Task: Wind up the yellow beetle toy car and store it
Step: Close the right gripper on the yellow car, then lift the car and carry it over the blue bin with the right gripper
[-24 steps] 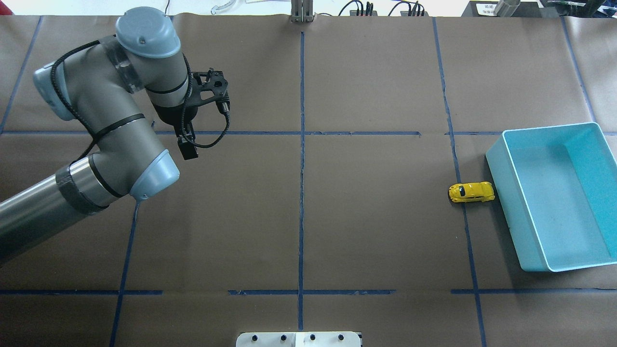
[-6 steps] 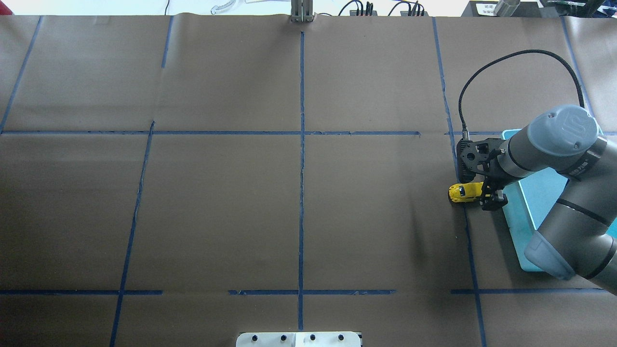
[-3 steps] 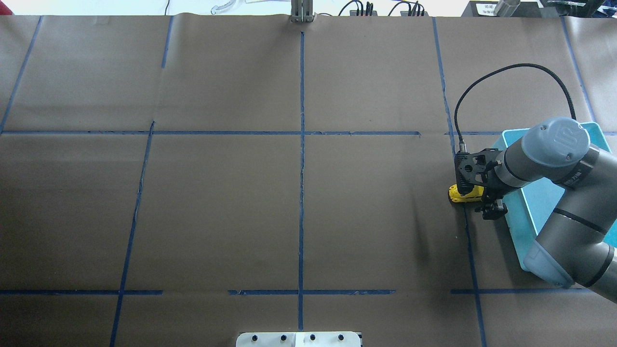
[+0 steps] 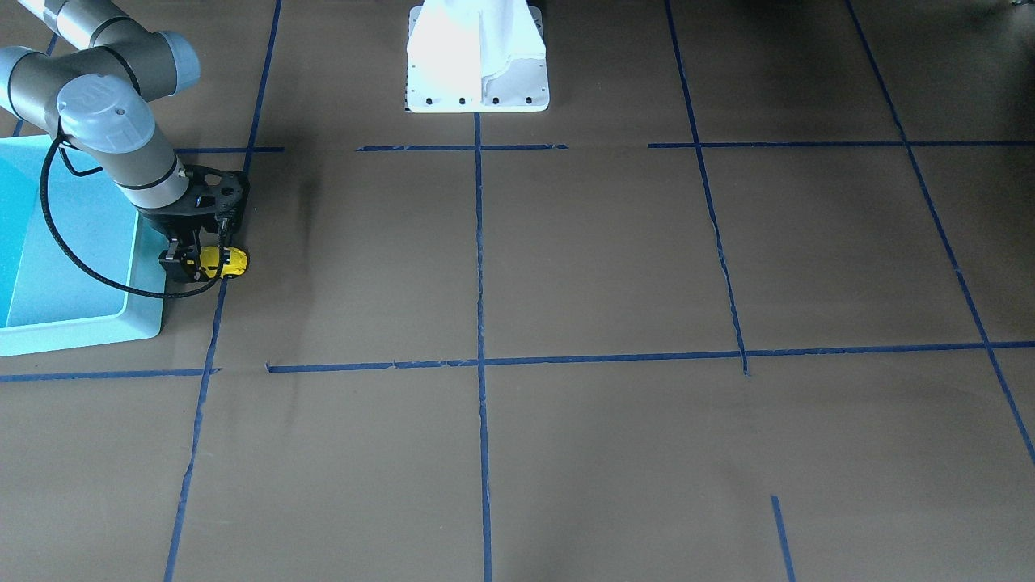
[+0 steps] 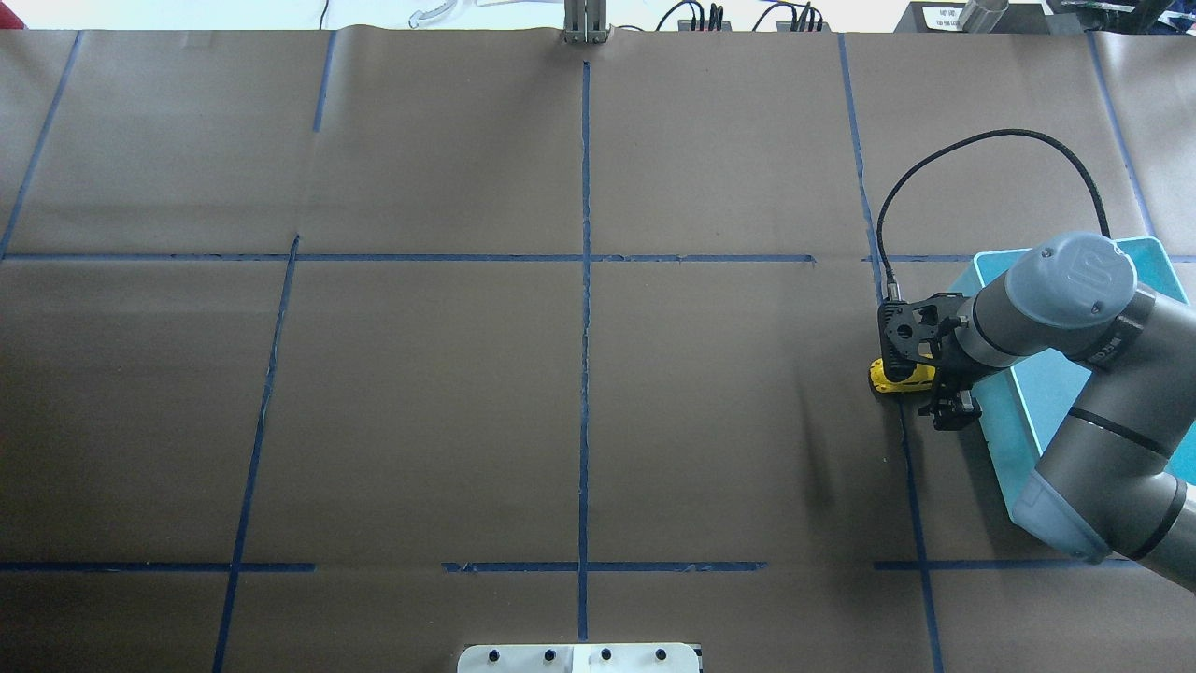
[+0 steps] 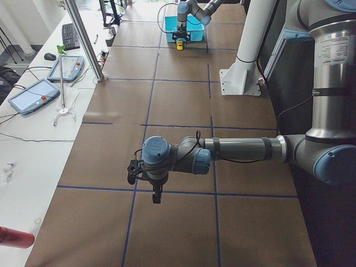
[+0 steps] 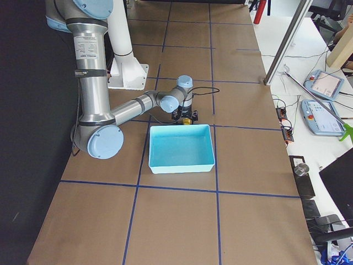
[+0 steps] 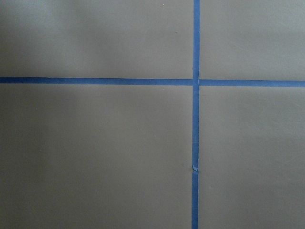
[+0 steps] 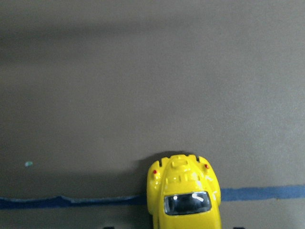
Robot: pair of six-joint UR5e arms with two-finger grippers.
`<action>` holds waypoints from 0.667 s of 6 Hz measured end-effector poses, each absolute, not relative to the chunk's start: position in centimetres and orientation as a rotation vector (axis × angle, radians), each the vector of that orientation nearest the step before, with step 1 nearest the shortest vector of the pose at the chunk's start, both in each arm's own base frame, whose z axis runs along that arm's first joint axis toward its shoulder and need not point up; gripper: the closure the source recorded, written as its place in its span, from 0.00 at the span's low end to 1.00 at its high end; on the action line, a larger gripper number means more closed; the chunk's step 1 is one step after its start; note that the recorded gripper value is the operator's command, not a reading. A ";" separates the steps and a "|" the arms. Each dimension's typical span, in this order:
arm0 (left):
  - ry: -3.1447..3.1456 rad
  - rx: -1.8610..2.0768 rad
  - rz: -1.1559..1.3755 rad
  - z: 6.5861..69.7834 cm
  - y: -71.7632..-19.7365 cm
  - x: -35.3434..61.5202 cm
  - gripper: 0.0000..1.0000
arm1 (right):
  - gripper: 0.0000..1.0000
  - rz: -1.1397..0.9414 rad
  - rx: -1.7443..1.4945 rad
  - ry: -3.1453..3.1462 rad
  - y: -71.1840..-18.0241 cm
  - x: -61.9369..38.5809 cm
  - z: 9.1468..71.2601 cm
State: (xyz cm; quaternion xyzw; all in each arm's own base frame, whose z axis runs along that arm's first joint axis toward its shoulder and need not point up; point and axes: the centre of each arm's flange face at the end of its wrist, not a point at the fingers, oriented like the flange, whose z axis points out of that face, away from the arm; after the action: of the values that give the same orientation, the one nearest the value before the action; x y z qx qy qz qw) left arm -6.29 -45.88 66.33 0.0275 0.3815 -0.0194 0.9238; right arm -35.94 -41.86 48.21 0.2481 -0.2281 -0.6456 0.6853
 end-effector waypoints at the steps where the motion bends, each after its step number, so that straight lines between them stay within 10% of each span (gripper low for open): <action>1: 0.783 0.055 -0.041 66.4 -45.9 -6.3 0.00 | 0.92 -1.444 0.556 -0.505 -42.0 -35.9 48.3; 4: 0.783 0.056 -0.041 66.4 -46.0 -6.3 0.00 | 1.00 -1.425 0.586 -0.508 -42.0 -35.0 46.4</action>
State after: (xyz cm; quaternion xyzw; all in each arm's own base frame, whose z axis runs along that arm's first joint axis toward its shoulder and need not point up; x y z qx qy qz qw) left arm -6.29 -45.95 66.37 0.0273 0.3815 -0.0199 0.9238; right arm -34.95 -42.04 46.42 0.2621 -0.2272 -0.6369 0.6886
